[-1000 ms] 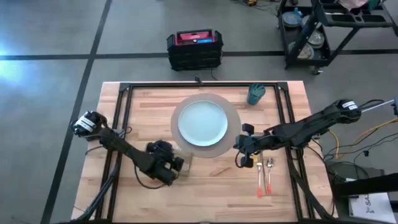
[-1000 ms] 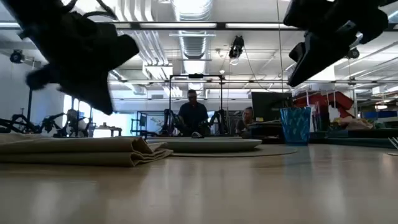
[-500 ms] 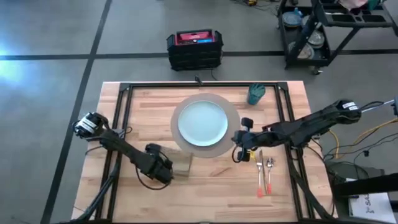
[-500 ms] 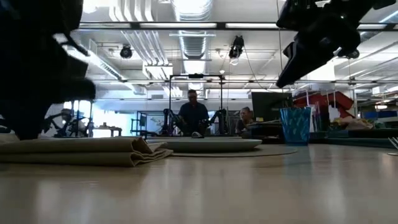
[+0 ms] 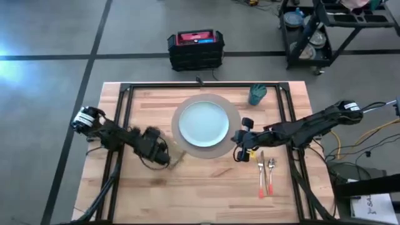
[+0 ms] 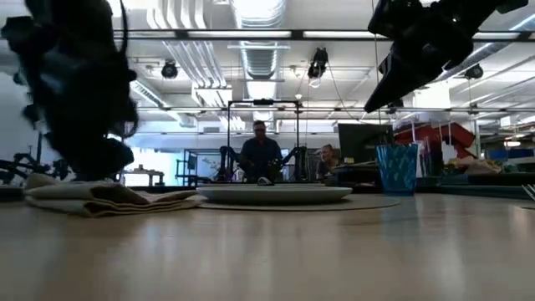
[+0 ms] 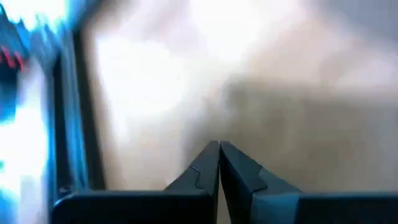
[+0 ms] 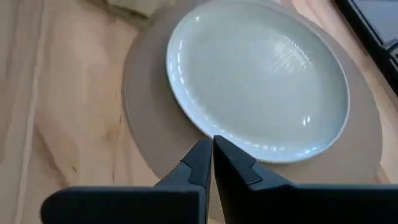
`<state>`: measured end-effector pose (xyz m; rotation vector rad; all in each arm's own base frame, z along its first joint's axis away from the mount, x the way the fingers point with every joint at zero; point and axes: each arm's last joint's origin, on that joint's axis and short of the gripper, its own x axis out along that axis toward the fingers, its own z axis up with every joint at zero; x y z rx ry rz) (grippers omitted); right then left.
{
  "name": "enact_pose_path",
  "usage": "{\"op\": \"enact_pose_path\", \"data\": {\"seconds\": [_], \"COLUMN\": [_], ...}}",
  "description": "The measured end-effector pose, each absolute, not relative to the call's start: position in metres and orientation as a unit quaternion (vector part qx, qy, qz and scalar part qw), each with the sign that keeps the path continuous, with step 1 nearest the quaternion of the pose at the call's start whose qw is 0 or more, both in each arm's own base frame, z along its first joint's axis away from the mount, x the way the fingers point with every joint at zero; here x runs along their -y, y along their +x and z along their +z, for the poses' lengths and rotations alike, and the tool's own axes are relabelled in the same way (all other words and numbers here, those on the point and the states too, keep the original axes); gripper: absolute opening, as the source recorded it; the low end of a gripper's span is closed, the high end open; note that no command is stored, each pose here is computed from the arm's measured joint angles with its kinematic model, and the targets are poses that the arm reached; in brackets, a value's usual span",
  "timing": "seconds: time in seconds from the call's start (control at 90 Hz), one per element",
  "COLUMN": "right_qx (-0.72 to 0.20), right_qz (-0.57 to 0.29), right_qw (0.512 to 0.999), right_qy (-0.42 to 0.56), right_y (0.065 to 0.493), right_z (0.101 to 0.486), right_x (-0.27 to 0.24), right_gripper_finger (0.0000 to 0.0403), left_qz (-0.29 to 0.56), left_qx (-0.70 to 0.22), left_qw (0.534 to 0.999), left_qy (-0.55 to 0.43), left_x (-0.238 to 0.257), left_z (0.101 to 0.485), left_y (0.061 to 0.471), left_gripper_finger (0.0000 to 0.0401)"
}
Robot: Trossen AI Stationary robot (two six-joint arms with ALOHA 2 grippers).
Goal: Set table place
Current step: Move the table napkin beside the table mat
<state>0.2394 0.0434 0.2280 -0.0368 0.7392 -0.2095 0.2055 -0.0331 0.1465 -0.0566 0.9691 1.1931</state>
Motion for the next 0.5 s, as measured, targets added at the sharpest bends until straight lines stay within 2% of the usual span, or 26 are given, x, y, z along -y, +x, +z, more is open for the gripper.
{"op": "enact_pose_path", "data": {"seconds": [0.089,0.311,0.422,0.5], "right_qx": [-0.356,-0.356,-0.355,-0.356], "right_qz": [-0.101,-0.104,-0.105,-0.104], "right_qw": [0.929,0.929,0.929,0.929], "right_qy": [-0.011,-0.005,-0.003,-0.004], "right_y": [0.241,0.241,0.241,0.241], "right_z": [0.23,0.231,0.231,0.231], "right_x": [-0.044,-0.044,-0.044,-0.044], "right_gripper_finger": [0.0002,0.0002,0.0002,0.0002], "left_qz": [0.508,0.396,0.403,0.406], "left_qx": [-0.412,-0.328,-0.315,-0.343], "left_qw": [0.757,0.839,0.833,0.814], "left_qy": [-0.013,-0.179,-0.211,-0.235], "left_x": [0.025,0.046,0.055,0.059], "left_z": [0.168,0.203,0.197,0.183], "left_y": [0.219,0.243,0.244,0.246], "left_gripper_finger": [0.0,0.0,0.0,0.0]}}
